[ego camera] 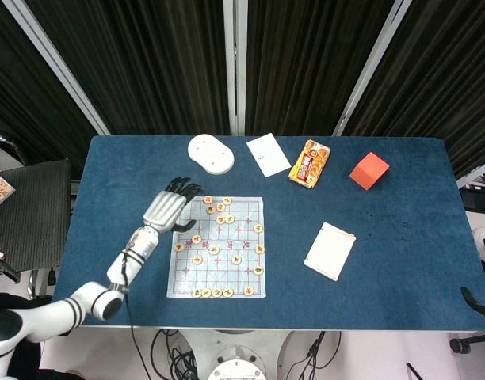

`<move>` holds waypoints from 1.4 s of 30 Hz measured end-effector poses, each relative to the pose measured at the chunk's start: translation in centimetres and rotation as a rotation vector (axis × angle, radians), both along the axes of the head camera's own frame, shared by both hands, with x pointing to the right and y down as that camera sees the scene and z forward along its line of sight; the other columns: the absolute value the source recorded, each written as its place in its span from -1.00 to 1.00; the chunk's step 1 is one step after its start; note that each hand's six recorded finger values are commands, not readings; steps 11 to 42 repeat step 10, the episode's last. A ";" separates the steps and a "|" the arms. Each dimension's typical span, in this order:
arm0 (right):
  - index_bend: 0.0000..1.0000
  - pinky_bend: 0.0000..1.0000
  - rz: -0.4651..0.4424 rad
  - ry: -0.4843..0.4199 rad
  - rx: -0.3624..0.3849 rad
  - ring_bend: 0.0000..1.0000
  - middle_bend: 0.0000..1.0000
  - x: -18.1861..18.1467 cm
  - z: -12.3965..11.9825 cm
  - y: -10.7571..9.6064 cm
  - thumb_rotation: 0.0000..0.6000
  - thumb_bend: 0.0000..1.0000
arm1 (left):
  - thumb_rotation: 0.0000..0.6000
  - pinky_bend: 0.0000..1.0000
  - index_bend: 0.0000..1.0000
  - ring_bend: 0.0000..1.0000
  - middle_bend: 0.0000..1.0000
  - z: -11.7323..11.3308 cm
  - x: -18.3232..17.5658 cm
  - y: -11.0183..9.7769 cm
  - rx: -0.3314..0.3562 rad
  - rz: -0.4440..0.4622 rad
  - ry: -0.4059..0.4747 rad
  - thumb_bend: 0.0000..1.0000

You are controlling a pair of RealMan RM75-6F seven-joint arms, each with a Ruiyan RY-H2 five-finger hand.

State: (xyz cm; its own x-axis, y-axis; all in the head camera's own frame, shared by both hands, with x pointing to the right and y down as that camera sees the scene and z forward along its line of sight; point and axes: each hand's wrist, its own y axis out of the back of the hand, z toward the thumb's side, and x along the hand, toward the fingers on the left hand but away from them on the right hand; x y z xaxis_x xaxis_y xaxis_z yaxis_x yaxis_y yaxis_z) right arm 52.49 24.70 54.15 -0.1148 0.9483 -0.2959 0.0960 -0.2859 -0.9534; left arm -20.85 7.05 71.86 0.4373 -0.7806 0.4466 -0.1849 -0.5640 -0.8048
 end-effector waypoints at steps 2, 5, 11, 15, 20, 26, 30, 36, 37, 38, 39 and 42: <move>-1.00 -1.00 -0.003 -0.001 0.002 -1.00 -1.00 -0.1 0.0 0.1 1.00 -0.73 | 1.00 -0.89 -0.70 -1.00 -0.75 -2.3 -2.1 1.9 0.047 -0.035 -0.020 -0.47; -1.00 -1.00 -0.007 0.000 0.000 -1.00 -1.00 -0.4 0.0 0.2 1.00 -0.73 | 1.00 -0.89 -0.71 -1.00 -0.75 -5.3 -6.5 5.2 0.108 -0.118 -0.086 -0.48; -1.00 -1.00 -0.017 -0.004 -0.005 -1.00 -1.00 -0.9 0.3 0.2 1.00 -0.73 | 1.00 -0.89 -0.77 -1.00 -0.76 -8.8 -14.1 12.3 0.139 -0.225 -0.270 -0.50; -1.00 -1.00 -0.017 -0.004 -0.005 -1.00 -1.00 -0.9 0.3 0.2 1.00 -0.73 | 1.00 -0.89 -0.77 -1.00 -0.76 -8.8 -14.1 12.3 0.139 -0.225 -0.270 -0.50; -1.00 -1.00 -0.017 -0.004 -0.005 -1.00 -1.00 -0.9 0.3 0.2 1.00 -0.73 | 1.00 -0.89 -0.77 -1.00 -0.76 -8.8 -14.1 12.3 0.139 -0.225 -0.270 -0.50; -1.00 -1.00 -0.017 -0.004 -0.005 -1.00 -1.00 -0.9 0.3 0.2 1.00 -0.73 | 1.00 -0.89 -0.77 -1.00 -0.76 -8.8 -14.1 12.3 0.139 -0.225 -0.270 -0.50; -1.00 -1.00 -0.017 -0.004 -0.005 -1.00 -1.00 -0.9 0.3 0.2 1.00 -0.73 | 1.00 -0.89 -0.77 -1.00 -0.76 -8.8 -14.1 12.3 0.139 -0.225 -0.270 -0.50; -1.00 -1.00 -0.017 -0.004 -0.005 -1.00 -1.00 -0.9 0.3 0.2 1.00 -0.73 | 1.00 -0.89 -0.77 -1.00 -0.76 -8.8 -14.1 12.3 0.139 -0.225 -0.270 -0.50; -1.00 -1.00 -0.017 -0.004 -0.005 -1.00 -1.00 -0.9 0.3 0.2 1.00 -0.73 | 1.00 -0.89 -0.77 -1.00 -0.76 -8.8 -14.1 12.3 0.139 -0.225 -0.270 -0.50; -1.00 -1.00 -0.017 -0.004 -0.005 -1.00 -1.00 -0.9 0.3 0.2 1.00 -0.73 | 1.00 -0.89 -0.77 -1.00 -0.76 -8.8 -14.1 12.3 0.139 -0.225 -0.270 -0.50; -1.00 -1.00 -0.017 -0.004 -0.005 -1.00 -1.00 -0.9 0.3 0.2 1.00 -0.73 | 1.00 -0.89 -0.77 -1.00 -0.76 -8.8 -14.1 12.3 0.139 -0.225 -0.270 -0.50; -1.00 -1.00 -0.017 -0.004 -0.005 -1.00 -1.00 -0.9 0.3 0.2 1.00 -0.73 | 1.00 -0.89 -0.77 -1.00 -0.76 -8.8 -14.1 12.3 0.139 -0.225 -0.270 -0.50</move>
